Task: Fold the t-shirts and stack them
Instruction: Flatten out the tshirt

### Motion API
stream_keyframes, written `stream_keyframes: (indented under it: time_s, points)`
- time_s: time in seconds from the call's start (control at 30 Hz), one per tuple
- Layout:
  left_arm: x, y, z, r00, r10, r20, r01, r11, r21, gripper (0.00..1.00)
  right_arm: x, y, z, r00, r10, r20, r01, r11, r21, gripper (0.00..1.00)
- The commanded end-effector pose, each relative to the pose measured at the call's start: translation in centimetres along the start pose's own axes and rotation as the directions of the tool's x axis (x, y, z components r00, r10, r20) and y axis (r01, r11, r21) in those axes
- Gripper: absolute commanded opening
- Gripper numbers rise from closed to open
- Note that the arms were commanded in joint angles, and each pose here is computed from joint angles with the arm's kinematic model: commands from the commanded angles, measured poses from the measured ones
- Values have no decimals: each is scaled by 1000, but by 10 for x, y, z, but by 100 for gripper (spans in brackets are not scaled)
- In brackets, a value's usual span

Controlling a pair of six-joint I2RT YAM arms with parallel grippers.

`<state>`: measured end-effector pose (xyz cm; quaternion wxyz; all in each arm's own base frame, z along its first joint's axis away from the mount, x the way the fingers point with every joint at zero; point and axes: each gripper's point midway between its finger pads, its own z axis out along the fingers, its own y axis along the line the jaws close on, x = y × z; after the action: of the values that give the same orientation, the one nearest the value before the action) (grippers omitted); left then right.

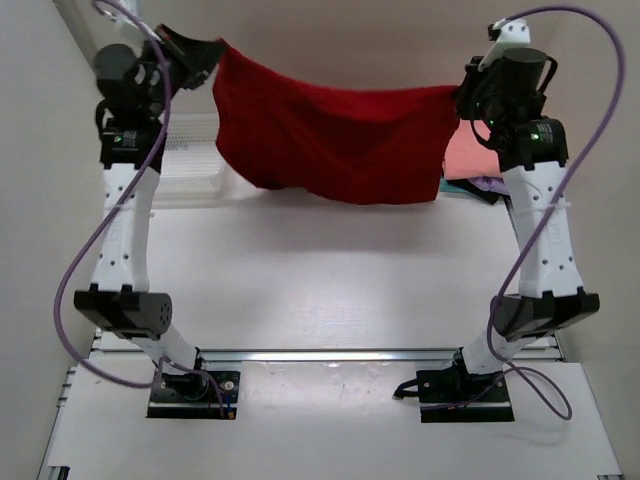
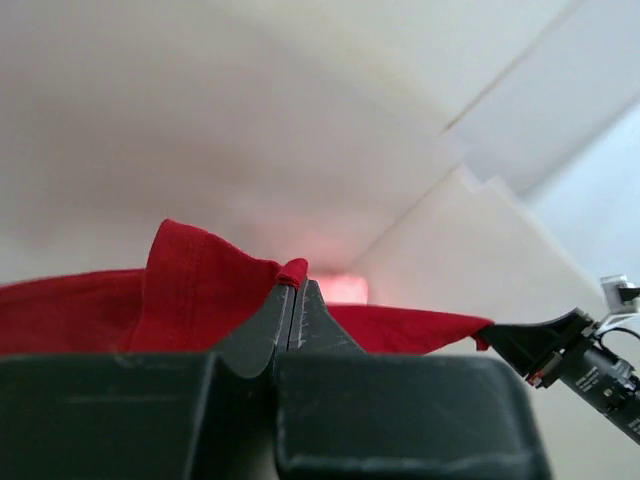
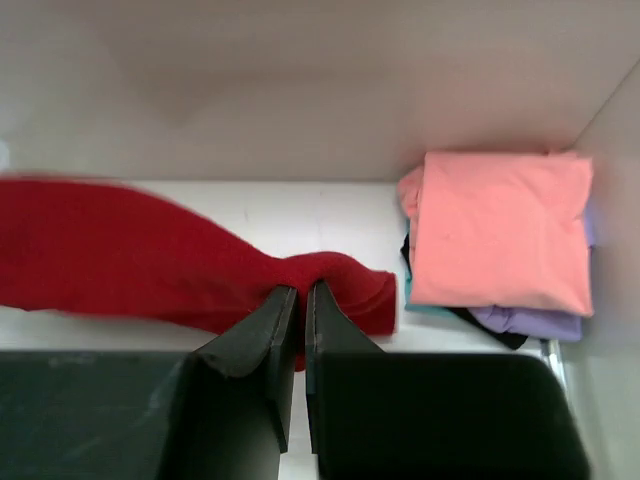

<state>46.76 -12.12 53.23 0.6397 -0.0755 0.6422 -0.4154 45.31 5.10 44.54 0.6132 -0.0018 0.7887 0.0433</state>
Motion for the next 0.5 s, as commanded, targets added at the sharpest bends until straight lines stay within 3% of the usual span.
stream_keyframes:
  time_s: [0.0,0.03,0.1,0.2,0.23,0.3,0.4,0.47]
  points:
    - [-41,-65,-53,987,129,99,-140,983,122,0,-11,-2,-22,999,-10,49,9,1000,8,0]
    - [-18,-40,-51,993,103,49,-107,991,81,0,1,-4,-27,1000,-17,19,17,1000,9,0]
    - [1,-44,-75,996,84,22,-86,993,84,0,26,-8,-31,999,-15,-33,16,1000,9,0]
    - [74,-5,-106,994,16,-108,-16,1000,9,0,57,-9,-55,997,-27,-73,26,1000,-9,0]
    - [75,-14,-125,997,12,-79,-11,1000,22,0,91,-10,-52,988,-21,-150,19,1000,-11,0]
    - [130,24,-153,986,-93,-139,87,995,-51,0,120,-12,-74,981,-6,-192,-1,999,-34,0]
    - [181,34,-197,960,-170,-224,150,983,-103,0,183,-15,-104,945,47,-324,-57,998,-23,0]
    - [221,43,-223,927,-210,-312,165,972,-167,0,238,-17,-119,889,96,-447,-114,993,-14,0]
